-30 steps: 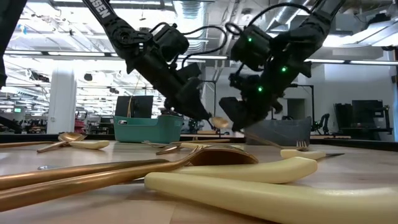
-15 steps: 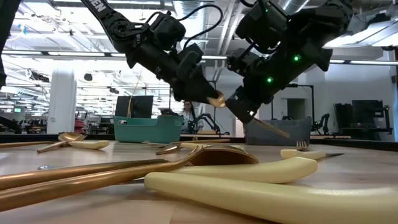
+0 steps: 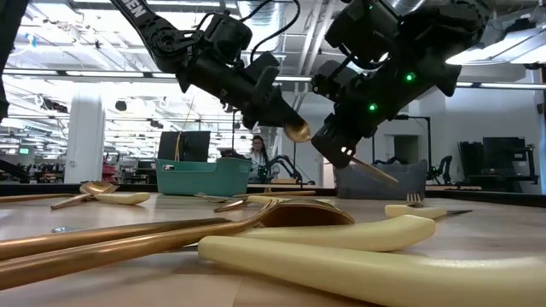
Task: Sort silverware by color (type)
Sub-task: Put the gold spoon into the green bin
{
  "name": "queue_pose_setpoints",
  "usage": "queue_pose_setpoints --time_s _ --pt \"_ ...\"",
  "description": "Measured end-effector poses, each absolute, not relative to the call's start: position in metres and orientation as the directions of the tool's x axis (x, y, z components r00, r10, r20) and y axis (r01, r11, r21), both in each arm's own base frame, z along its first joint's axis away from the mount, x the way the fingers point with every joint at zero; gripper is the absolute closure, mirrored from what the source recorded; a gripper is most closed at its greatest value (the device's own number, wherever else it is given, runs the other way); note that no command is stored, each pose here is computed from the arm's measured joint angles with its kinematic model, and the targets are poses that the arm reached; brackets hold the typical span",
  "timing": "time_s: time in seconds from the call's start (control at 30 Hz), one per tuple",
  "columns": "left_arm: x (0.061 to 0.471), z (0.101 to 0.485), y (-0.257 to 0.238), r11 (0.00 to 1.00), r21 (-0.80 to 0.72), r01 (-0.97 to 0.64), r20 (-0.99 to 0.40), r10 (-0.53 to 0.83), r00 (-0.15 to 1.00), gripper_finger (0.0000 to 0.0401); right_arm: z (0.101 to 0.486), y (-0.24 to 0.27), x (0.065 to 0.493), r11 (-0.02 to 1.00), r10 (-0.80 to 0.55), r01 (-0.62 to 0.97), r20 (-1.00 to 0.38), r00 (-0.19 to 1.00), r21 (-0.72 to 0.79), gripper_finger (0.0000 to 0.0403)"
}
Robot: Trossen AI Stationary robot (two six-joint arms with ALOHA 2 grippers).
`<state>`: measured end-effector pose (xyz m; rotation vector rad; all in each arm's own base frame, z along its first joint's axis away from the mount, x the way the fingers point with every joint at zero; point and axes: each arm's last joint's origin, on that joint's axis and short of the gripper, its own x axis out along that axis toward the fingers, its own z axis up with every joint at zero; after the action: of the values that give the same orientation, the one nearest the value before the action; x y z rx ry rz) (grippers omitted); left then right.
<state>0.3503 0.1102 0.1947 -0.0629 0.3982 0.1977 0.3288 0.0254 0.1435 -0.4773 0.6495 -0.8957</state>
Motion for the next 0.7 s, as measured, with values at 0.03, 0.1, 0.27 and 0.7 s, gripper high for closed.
queue_pose_setpoints --time_s 0.03,0.1,0.27,0.7 --pt "0.350 0.194 0.111 0.979 -0.016 -0.203 -0.394 0.180 0.901 0.0350 0.143 0.025 0.329 0.544 -0.831 0.558 -0.314 0.458 -0.626 0.0379" --pt "0.348 0.193 0.114 0.978 -0.009 -0.208 -0.407 0.187 0.894 0.0385 0.144 0.025 0.329 0.545 -0.831 0.561 -0.312 0.460 -0.623 0.0369" --pt "0.341 0.190 0.121 0.971 0.031 -0.238 -0.476 0.223 0.850 0.0398 0.145 0.023 0.330 0.550 -0.831 0.603 -0.309 0.462 -0.578 0.0312" --pt "0.243 0.283 0.136 0.809 0.452 -0.375 -0.503 0.578 0.643 0.0400 0.139 0.029 0.320 0.497 -0.868 0.726 -0.287 0.406 -0.476 0.0280"
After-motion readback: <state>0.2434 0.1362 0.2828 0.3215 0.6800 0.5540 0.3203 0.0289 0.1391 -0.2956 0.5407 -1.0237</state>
